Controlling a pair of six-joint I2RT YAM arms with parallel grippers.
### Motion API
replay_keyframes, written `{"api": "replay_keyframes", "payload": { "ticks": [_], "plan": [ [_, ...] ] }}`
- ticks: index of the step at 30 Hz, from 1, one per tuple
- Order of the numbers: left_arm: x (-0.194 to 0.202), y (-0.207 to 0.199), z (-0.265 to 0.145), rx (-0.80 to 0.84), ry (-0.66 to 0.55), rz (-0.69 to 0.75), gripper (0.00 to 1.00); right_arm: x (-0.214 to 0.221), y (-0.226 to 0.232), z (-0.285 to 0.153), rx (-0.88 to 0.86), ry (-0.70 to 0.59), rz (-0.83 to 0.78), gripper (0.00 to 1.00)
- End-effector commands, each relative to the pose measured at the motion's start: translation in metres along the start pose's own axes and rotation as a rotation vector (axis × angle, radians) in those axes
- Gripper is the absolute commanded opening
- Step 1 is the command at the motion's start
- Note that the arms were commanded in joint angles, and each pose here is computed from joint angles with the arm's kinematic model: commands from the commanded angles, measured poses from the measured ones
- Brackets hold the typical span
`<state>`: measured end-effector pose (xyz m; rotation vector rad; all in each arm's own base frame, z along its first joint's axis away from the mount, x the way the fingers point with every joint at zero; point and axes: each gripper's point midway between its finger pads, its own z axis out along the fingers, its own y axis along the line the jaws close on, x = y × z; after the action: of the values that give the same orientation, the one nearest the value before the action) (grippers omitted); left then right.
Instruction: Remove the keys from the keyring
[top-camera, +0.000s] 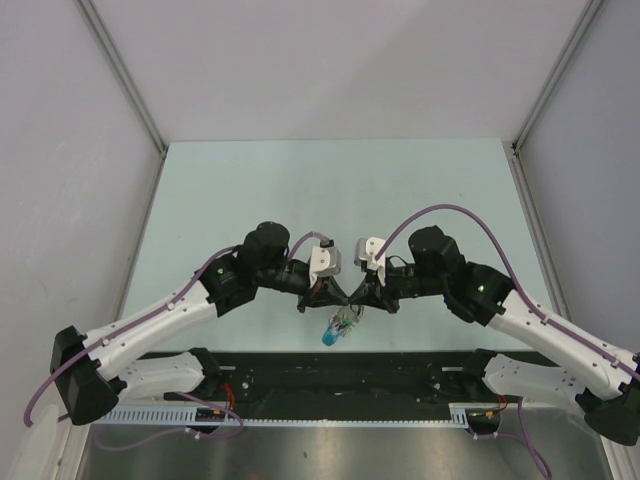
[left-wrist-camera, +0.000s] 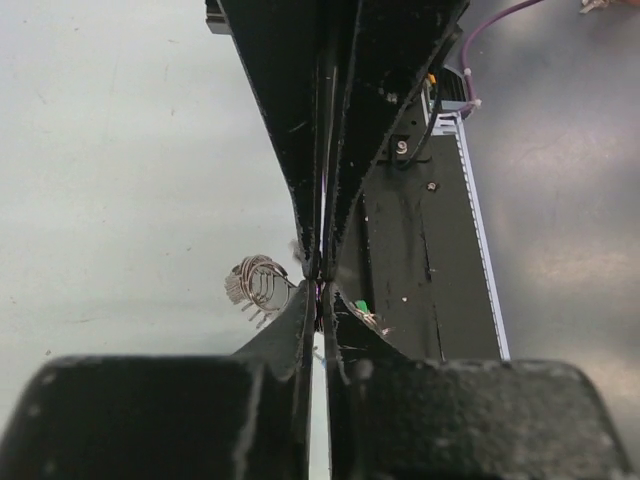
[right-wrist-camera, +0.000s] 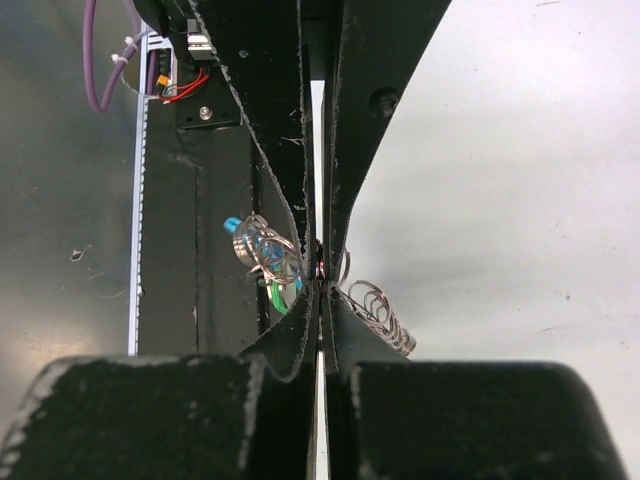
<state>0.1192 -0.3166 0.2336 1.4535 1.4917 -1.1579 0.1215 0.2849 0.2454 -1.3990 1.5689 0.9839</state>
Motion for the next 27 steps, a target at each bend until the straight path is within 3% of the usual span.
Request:
{"api": "replay_keyframes", "payload": {
  "ticks": [1, 13, 22, 27],
  "plan": [
    [-0.013, -0.004, -0.003, 0.022, -0.023, 0.046, 0.0, -0.041, 0.0, -0.006, -0.001, -0.112, -0.076, 0.0],
    [-0.032, 0.006, -0.014, -0.046, -0.116, 0.026, 0.0, -0.026, -0.016, -0.014, 0.094, -0.099, 0.009, 0.0],
    [-0.045, -0.007, -0.023, 0.019, -0.182, 0.039, 0.0, -0.044, -0.005, -0.039, 0.091, -0.239, -0.062, 0.34],
    [-0.046, -0.012, -0.024, 0.042, -0.196, 0.036, 0.0, -0.042, 0.003, -0.033, 0.024, -0.239, -0.078, 0.41]
  ]
}}
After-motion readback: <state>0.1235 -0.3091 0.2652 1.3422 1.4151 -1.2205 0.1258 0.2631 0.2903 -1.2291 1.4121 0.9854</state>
